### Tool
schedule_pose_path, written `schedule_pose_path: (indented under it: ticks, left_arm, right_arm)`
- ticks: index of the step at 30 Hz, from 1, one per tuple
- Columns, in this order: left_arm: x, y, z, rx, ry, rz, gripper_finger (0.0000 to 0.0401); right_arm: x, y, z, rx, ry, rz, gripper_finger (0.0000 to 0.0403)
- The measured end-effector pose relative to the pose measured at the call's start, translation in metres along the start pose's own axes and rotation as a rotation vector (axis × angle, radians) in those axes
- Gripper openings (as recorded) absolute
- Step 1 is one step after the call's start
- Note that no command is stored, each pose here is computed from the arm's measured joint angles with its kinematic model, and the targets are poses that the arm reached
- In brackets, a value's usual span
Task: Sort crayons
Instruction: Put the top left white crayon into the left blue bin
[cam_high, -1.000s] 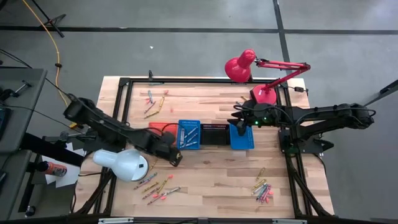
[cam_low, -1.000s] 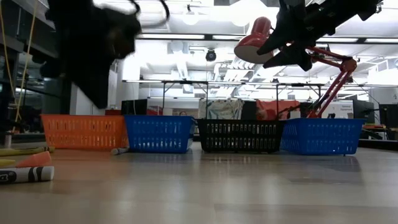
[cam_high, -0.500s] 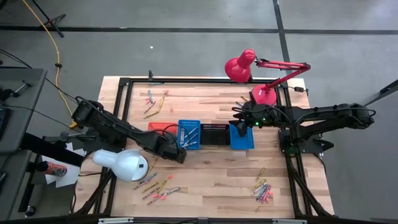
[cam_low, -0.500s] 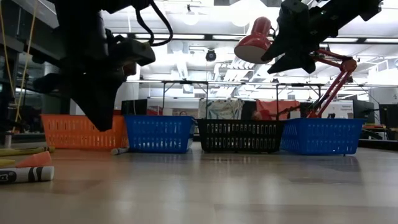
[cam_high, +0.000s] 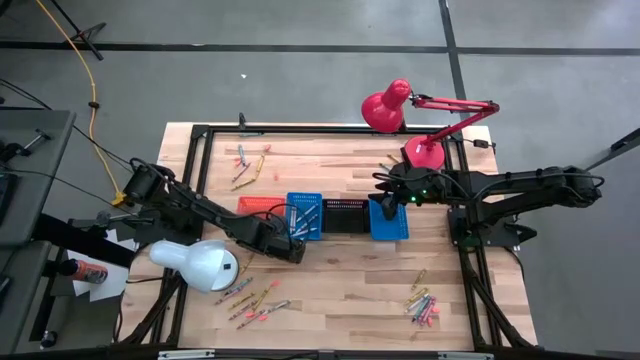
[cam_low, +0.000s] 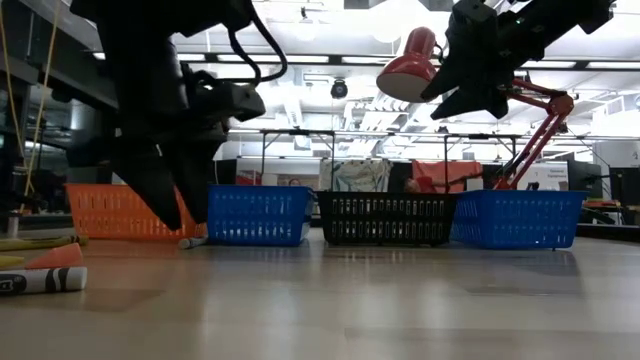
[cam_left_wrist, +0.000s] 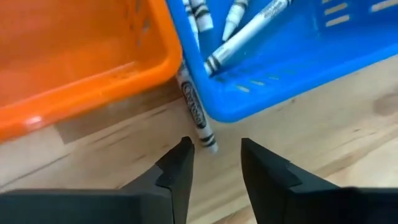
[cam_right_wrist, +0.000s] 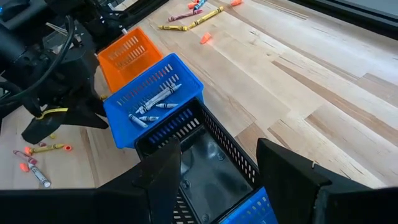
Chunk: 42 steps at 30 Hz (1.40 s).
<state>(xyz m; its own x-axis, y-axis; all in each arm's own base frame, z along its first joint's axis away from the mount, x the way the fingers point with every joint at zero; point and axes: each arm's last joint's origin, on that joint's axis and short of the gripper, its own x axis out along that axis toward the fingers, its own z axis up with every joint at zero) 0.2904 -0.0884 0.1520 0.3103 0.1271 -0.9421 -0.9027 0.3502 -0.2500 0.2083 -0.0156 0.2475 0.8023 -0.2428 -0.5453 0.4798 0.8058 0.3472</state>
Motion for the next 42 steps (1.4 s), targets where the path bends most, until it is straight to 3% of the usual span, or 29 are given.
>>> schedule_pose_path:
  ticks: [15,29,33,37,42]
  left_arm:
    - [0.001,0.000,0.005,-0.014,-0.002,0.005,0.0124]
    - [0.026,-0.004,0.000,0.015,0.032,0.018,0.0123]
    - [0.026,-0.003,0.000,0.038,0.038,0.029,0.0090]
    - [0.026,-0.001,-0.002,0.049,0.062,0.046,0.0019]
    - [0.020,0.001,-0.006,0.089,0.089,0.051,0.0008]
  right_arm:
    - [0.000,0.000,0.000,0.004,0.000,0.000,0.0204]
    - [0.000,0.000,0.000,0.004,-0.001,0.000,0.0204]
    - [0.000,0.000,0.000,0.004,-0.001,0.000,0.0204]
    - [0.000,0.000,0.000,0.004,0.000,0.000,0.0204]
    - [0.000,0.000,0.000,0.005,-0.001,0.000,0.0204]
